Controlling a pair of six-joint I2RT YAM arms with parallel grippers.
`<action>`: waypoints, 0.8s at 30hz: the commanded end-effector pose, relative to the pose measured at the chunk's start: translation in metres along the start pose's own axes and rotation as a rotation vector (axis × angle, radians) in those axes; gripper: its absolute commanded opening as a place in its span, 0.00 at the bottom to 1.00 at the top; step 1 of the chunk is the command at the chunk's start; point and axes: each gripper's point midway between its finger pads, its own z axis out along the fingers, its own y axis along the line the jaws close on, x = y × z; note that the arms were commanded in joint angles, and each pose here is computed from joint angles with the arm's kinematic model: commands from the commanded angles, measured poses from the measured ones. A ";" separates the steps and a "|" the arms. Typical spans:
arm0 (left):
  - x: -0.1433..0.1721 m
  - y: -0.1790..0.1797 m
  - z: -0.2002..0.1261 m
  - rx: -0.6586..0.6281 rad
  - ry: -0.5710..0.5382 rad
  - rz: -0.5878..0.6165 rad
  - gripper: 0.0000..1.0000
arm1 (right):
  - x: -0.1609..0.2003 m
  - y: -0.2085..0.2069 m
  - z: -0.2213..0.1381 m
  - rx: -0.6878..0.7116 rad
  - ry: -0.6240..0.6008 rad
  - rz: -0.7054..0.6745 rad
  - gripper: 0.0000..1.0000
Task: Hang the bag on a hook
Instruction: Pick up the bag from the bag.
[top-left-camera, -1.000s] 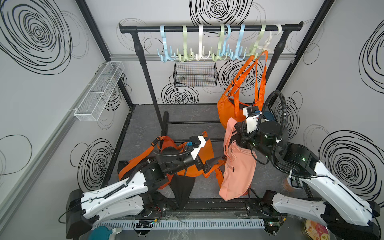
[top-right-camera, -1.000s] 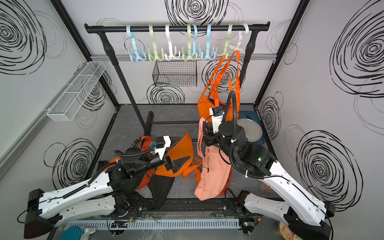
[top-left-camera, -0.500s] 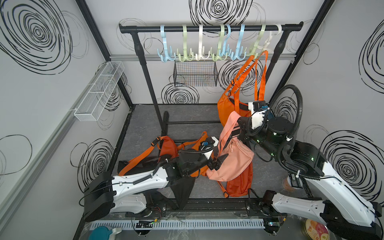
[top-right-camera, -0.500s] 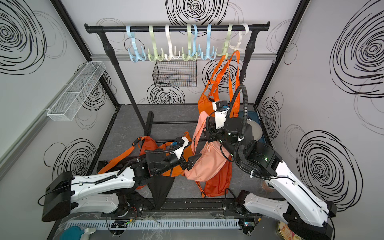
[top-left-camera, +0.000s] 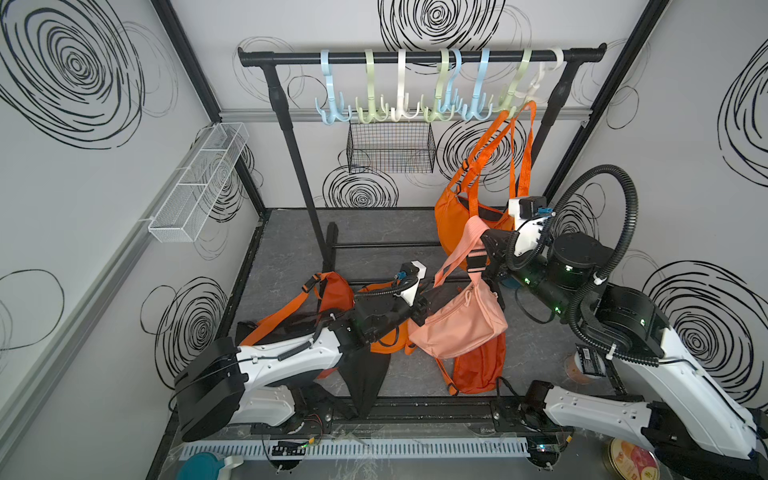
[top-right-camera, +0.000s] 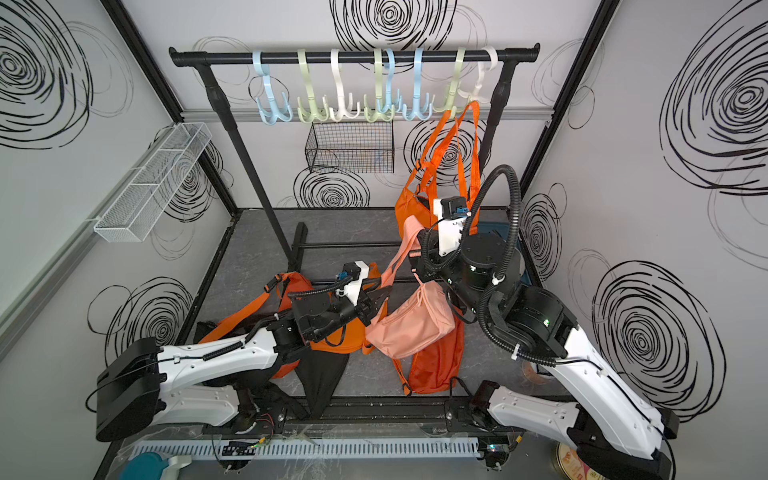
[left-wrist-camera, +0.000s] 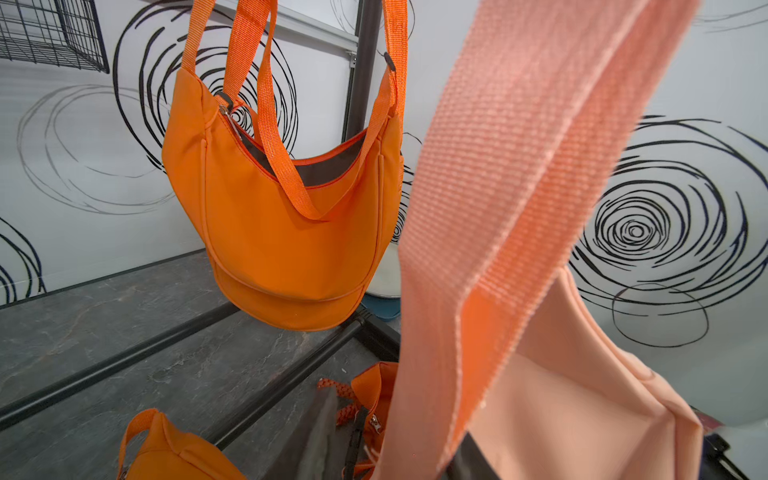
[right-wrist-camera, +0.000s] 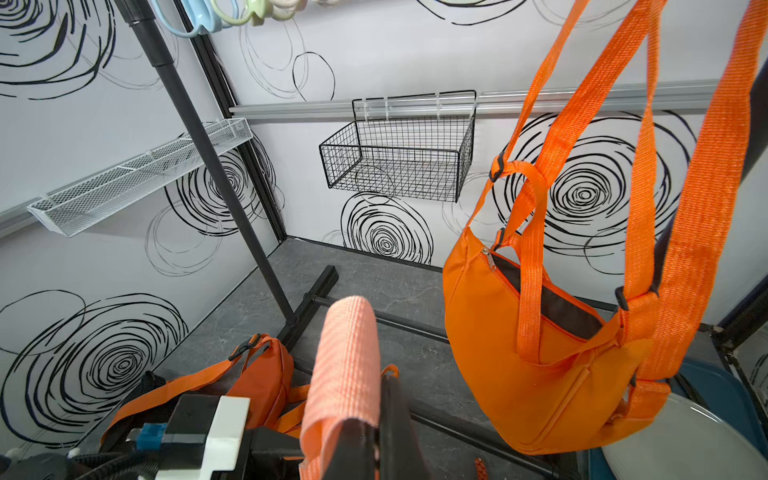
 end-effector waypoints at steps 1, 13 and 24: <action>-0.016 -0.007 0.003 0.042 -0.076 -0.022 0.36 | -0.022 0.002 -0.011 -0.020 -0.064 0.012 0.00; -0.060 0.020 0.001 -0.104 -0.102 0.046 0.00 | -0.044 -0.026 -0.015 0.102 -0.116 -0.041 0.00; -0.187 -0.001 0.022 -0.133 -0.130 0.074 0.00 | -0.103 -0.041 0.022 0.005 -0.179 0.035 0.00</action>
